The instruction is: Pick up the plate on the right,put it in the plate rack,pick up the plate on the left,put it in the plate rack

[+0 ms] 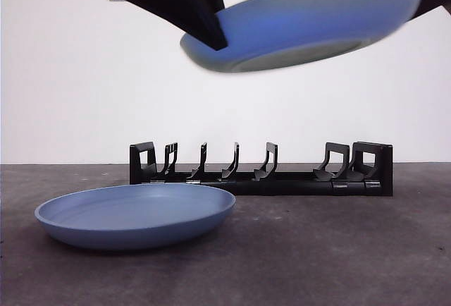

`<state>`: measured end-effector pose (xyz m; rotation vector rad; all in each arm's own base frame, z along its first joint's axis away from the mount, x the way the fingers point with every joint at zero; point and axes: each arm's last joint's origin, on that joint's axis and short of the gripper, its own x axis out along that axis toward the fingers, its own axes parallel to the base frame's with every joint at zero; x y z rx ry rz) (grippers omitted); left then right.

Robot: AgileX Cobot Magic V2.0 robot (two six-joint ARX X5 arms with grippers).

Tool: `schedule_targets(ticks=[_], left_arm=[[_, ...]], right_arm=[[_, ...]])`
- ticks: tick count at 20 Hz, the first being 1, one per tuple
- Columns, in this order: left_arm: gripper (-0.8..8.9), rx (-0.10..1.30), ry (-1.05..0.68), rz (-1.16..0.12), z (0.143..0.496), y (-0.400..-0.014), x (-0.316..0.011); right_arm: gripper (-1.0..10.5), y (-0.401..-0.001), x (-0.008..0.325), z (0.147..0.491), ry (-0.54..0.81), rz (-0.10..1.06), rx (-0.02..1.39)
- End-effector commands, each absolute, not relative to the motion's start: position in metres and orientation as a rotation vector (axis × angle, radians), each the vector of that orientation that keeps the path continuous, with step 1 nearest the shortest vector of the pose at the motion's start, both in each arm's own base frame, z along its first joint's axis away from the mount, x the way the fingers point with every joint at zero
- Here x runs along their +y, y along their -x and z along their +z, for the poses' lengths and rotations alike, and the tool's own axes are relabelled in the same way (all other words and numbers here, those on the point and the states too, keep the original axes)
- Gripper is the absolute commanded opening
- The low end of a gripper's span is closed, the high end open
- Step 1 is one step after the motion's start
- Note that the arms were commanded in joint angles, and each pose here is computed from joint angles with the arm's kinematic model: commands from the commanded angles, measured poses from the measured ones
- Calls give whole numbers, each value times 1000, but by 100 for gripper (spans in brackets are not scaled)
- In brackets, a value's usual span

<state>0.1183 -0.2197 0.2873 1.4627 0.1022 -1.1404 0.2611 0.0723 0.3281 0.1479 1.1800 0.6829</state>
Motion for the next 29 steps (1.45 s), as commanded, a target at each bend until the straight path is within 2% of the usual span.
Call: schedule_targets(ticks=[1, 2, 4, 8, 10, 14, 17, 20, 22, 26, 29], left_arm=[[-8, 143, -1409, -1126, 287, -116, -221], [-8, 148, -1410, -1133, 287, -114, -221], [-8, 155, -1407, -1139, 286, -113, -221], [-8, 188, -1337, -1153, 286, -111, -222], [-8, 213, -1273, -1174, 286, -111, -222], [-8, 271, -987, -1185, 291, -124, -221], [-8, 213, -680, -1127, 307, -149, -218], [-8, 142, -378, -1069, 325, -177, -206], [-8, 117, -241, -1004, 334, -193, -193], [-8, 97, -71, -918, 342, -223, -160], [-8, 92, -20, -913, 339, -242, -146]], right_arm=[[283, -263, 72, 335, -141, 692, 1140], [348, -263, 73, 339, -141, 696, 1124], [385, -264, 73, 347, -135, 699, 1096], [384, -263, 72, 376, -119, 702, 996], [383, -260, 71, 394, -106, 664, 936], [379, -233, 56, 448, 33, 399, 727], [379, -202, 48, 463, 56, 333, 659], [378, -182, 43, 464, 72, 339, 689], [378, -176, 42, 460, 81, 351, 749], [378, -179, 47, 443, 33, 465, 841], [378, -189, 51, 416, 4, 514, 921]])
